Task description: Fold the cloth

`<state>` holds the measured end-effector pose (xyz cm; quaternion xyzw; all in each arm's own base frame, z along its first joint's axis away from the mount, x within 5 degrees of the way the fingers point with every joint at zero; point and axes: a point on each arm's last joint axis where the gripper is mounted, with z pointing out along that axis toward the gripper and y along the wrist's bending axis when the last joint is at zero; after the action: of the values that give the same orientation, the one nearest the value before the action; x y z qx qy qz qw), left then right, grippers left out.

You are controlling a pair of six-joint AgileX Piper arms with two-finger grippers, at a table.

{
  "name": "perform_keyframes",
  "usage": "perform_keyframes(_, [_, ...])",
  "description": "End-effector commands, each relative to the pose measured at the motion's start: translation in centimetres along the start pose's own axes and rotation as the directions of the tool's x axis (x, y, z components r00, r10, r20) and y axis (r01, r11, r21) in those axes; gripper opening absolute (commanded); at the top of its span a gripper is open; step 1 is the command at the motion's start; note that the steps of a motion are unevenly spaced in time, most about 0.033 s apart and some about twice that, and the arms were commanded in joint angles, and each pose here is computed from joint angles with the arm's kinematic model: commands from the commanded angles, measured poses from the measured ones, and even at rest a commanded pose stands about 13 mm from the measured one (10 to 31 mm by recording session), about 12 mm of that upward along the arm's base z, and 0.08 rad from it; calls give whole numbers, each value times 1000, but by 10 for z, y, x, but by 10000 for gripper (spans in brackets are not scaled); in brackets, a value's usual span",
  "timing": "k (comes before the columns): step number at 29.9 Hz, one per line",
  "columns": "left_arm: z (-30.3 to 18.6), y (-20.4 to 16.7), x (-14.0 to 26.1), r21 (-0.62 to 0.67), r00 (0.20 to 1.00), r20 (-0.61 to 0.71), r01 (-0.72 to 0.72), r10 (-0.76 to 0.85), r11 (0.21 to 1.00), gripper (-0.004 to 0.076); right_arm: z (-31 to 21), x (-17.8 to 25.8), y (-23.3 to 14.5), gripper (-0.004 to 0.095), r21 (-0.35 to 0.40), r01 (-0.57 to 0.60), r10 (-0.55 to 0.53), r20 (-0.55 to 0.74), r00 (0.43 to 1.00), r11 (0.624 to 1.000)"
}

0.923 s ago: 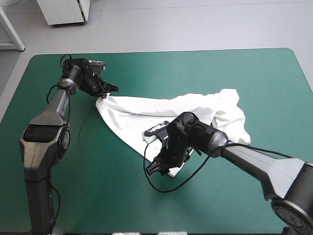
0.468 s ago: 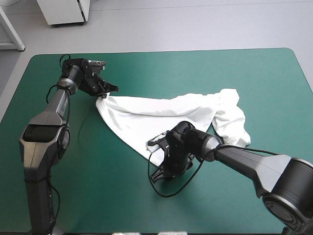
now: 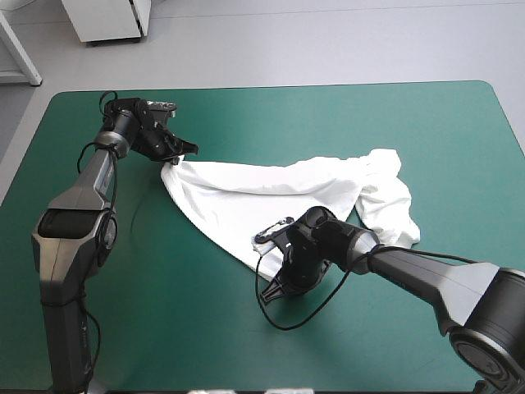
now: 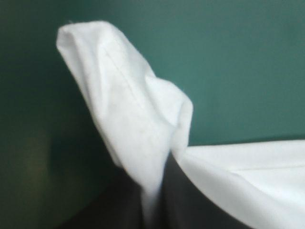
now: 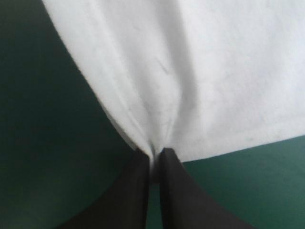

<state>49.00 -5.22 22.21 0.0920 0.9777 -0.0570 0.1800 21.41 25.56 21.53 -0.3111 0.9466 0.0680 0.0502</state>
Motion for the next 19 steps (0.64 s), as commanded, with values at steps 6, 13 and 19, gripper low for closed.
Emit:
perform_keyframes(6, [-35,-6,-5,34,999,48,-5,3,999,-9,-26,-6,9,-17,-46,2,0,61,998,999])
perform_keyframes(13, [-102,-15,-3,35,993,108,-47,42,998,-9,-117,-19,4,-17,68,38,-56,286,957,997])
perform_keyframes(19, [-204,-28,3,9,951,300,-82,75,997,-9,-200,-15,-7,-17,188,-3,-87,469,879,982])
